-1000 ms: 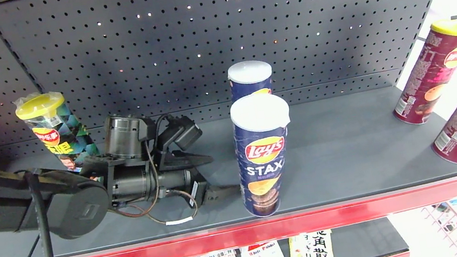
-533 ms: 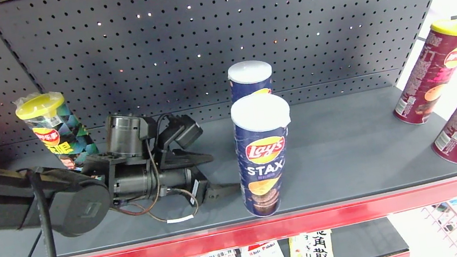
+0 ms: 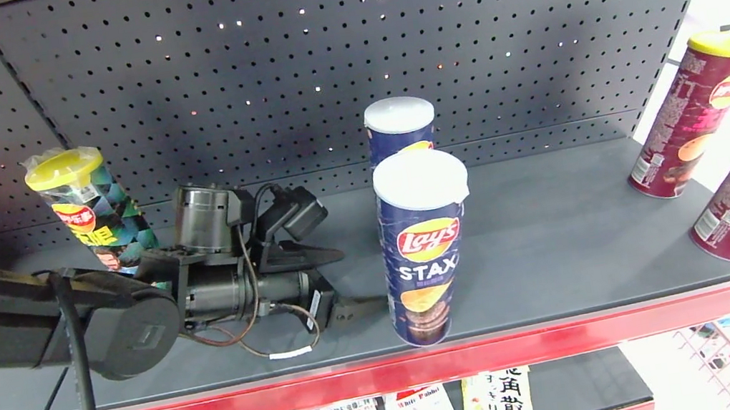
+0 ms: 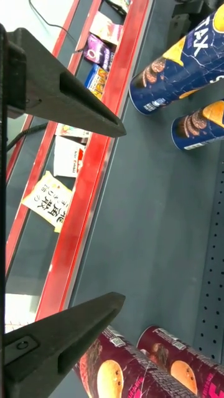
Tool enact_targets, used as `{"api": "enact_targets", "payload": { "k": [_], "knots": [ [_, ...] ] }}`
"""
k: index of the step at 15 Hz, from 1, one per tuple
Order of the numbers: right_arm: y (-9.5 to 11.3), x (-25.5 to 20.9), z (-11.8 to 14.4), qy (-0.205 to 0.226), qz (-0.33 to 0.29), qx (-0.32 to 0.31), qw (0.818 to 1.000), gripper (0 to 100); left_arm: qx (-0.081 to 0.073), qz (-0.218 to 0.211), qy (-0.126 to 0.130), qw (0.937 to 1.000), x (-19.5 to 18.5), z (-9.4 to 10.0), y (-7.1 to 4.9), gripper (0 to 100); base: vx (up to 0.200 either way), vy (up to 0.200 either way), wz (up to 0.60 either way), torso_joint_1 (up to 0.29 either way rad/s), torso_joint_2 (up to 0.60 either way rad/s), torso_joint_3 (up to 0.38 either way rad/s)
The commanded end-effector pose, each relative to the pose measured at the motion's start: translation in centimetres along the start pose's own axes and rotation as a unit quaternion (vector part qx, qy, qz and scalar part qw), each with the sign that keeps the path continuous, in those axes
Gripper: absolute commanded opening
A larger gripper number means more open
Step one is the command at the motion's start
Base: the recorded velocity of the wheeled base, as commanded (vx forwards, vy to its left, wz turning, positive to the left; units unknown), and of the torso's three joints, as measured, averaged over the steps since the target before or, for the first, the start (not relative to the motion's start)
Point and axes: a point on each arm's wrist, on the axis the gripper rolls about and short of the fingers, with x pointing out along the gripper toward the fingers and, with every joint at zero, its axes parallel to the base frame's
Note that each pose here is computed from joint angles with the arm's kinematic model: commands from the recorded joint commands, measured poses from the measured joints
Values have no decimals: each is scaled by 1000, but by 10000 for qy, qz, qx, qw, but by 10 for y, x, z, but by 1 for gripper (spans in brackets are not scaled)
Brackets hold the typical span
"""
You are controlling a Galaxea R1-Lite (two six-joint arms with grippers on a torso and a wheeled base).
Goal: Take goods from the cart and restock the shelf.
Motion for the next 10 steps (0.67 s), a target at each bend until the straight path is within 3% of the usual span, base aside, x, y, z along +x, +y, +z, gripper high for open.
{"api": "enact_targets", "payload": {
  "k": [1, 3, 5, 8, 9, 10],
  "knots": [
    [0, 0, -2, 26, 7, 0, 10000, 100, -17, 69, -7, 10000, -6, -1, 1, 100, 0, 0, 0, 0, 0, 0],
    [1, -2, -6, 32, 38, -8, 10000, 100, -21, 346, -67, 9994, -27, 1, 0, 100, 0, 0, 0, 0, 0, 0],
    [1, -5, -17, 148, -2, -33, 9999, 100, 76, 1056, -161, 9942, -81, 1, -31, 100, 0, 0, 0, 0, 0, 0],
    [0, -4, -28, 392, -362, -287, 9982, 100, 169, 2060, -257, 9781, -143, -16, -74, 100, 0, 0, 0, 0, 0, 0],
    [0, -5, -39, 558, -440, -415, 9966, 100, -23, 2468, -151, 9689, -168, -34, -93, 100, 0, 0, 0, 0, 0, 0],
    [-1, -8, -43, 547, -563, -416, 9960, 100, -227, 2832, -155, 9587, -185, -43, -104, 100, 0, 0, 0, 0, 0, 0]
  ]
}}
